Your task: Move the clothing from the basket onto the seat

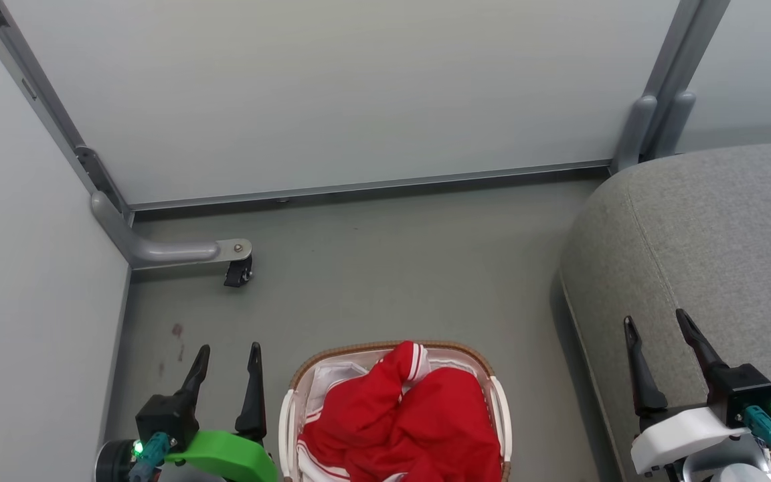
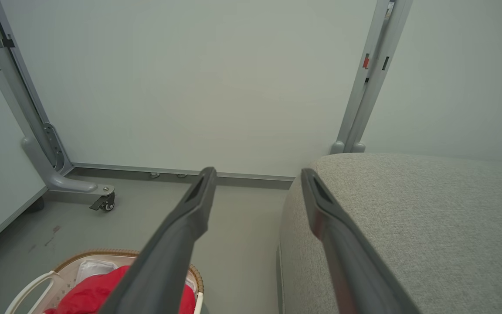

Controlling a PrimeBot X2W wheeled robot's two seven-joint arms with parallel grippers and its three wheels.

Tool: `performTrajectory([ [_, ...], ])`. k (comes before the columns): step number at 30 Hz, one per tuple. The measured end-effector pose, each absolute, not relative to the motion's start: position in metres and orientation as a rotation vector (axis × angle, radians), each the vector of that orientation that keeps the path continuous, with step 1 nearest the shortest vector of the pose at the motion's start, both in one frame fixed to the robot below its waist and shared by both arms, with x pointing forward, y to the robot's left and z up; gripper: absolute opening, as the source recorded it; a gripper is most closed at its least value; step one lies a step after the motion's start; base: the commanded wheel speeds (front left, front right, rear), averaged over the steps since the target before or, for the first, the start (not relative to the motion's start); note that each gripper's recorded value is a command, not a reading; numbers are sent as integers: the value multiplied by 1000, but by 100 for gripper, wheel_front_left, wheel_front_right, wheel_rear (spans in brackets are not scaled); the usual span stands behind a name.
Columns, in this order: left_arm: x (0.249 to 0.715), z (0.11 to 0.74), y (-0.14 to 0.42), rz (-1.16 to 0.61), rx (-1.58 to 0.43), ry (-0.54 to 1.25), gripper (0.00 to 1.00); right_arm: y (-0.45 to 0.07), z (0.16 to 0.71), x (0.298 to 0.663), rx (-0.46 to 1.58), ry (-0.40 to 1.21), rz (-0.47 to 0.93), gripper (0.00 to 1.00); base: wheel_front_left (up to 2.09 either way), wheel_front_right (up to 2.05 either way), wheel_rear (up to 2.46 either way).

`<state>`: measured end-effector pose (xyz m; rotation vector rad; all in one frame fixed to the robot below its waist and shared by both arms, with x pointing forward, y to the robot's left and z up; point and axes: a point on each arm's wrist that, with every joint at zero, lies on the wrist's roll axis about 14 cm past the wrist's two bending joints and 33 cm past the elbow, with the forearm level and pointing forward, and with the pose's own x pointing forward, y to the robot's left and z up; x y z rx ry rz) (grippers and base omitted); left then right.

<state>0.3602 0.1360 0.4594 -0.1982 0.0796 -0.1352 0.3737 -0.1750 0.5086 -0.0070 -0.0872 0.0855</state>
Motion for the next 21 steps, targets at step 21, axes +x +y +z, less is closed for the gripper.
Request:
performTrajectory([
  [21,426,410,75,-366,-73,219,100,-176,495,436,-2,-77,83,100,0,0,0],
])
